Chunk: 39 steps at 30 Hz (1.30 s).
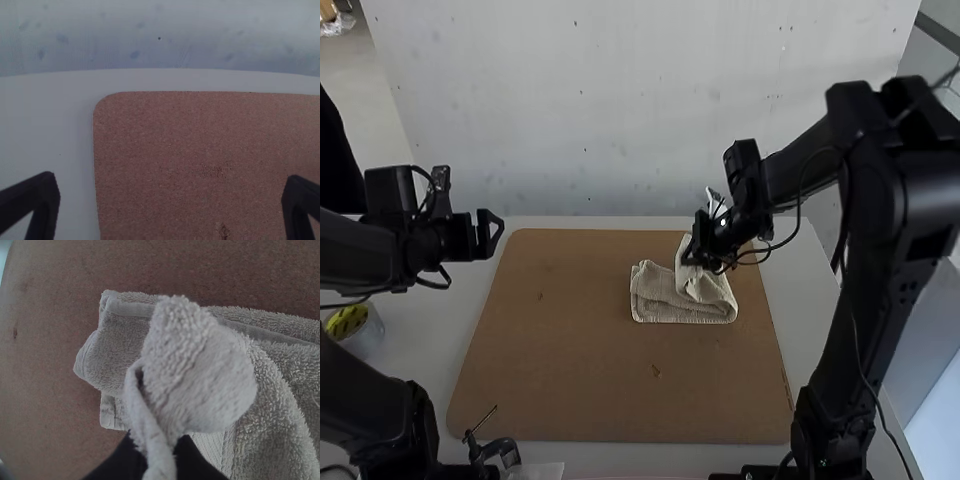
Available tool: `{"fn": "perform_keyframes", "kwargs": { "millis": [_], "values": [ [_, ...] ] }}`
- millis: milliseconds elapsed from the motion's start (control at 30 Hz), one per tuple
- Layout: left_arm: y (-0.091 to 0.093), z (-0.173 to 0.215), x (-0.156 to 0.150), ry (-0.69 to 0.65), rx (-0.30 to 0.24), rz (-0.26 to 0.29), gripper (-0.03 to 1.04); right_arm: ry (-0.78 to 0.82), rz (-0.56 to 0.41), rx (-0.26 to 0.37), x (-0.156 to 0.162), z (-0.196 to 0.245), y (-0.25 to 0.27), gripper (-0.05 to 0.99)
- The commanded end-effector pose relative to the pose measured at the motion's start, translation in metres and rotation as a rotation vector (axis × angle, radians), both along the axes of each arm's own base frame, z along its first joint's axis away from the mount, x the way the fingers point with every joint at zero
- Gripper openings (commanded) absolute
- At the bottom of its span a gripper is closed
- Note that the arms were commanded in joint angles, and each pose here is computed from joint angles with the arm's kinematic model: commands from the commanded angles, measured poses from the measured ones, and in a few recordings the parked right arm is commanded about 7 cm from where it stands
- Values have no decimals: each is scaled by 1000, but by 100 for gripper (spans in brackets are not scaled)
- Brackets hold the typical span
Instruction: Fold the towel.
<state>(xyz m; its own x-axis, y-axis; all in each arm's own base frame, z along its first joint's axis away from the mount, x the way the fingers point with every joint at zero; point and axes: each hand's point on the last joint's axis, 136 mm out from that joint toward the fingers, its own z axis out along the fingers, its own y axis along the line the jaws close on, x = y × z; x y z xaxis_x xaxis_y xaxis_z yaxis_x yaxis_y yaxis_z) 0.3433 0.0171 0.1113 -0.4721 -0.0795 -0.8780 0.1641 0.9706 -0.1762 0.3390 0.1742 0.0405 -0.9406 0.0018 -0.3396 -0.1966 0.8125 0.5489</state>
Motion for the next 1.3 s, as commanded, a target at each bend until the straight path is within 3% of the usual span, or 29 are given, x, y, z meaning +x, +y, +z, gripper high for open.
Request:
{"fn": "perform_keyframes", "kwargs": {
  "millis": [0, 400, 733, 767, 833, 900, 1000, 1100, 1267],
  "values": [
    [0, 2, -1, -13, -12, -6, 101, -9, 10, 9, 12, 1, 17, 2],
    [0, 0, -2, -16, -16, -4, 101, 16, 65, 2, 20, -11, 58, 3],
    [7, -5, -2, -10, -24, 6, 101, 40, 103, -30, 8, -29, 75, 5],
    [7, -6, -2, -9, -24, 8, 101, 46, 105, -33, 6, -33, 74, 12],
    [7, -6, -2, -9, -25, 8, 101, 45, 107, -36, 6, -36, 75, 43],
    [7, -6, -2, -9, -23, 9, 101, 44, 112, -37, 5, -37, 76, 48],
    [8, -7, -3, -5, -26, 9, 101, 33, 118, -35, 6, -36, 77, 79],
    [7, -8, -3, -6, -26, 8, 101, 8, 121, -24, 8, -25, 80, 95],
    [8, -8, -2, -10, -25, 7, 101, -53, 125, 1, 14, 11, 87, 97]
  ]
}}
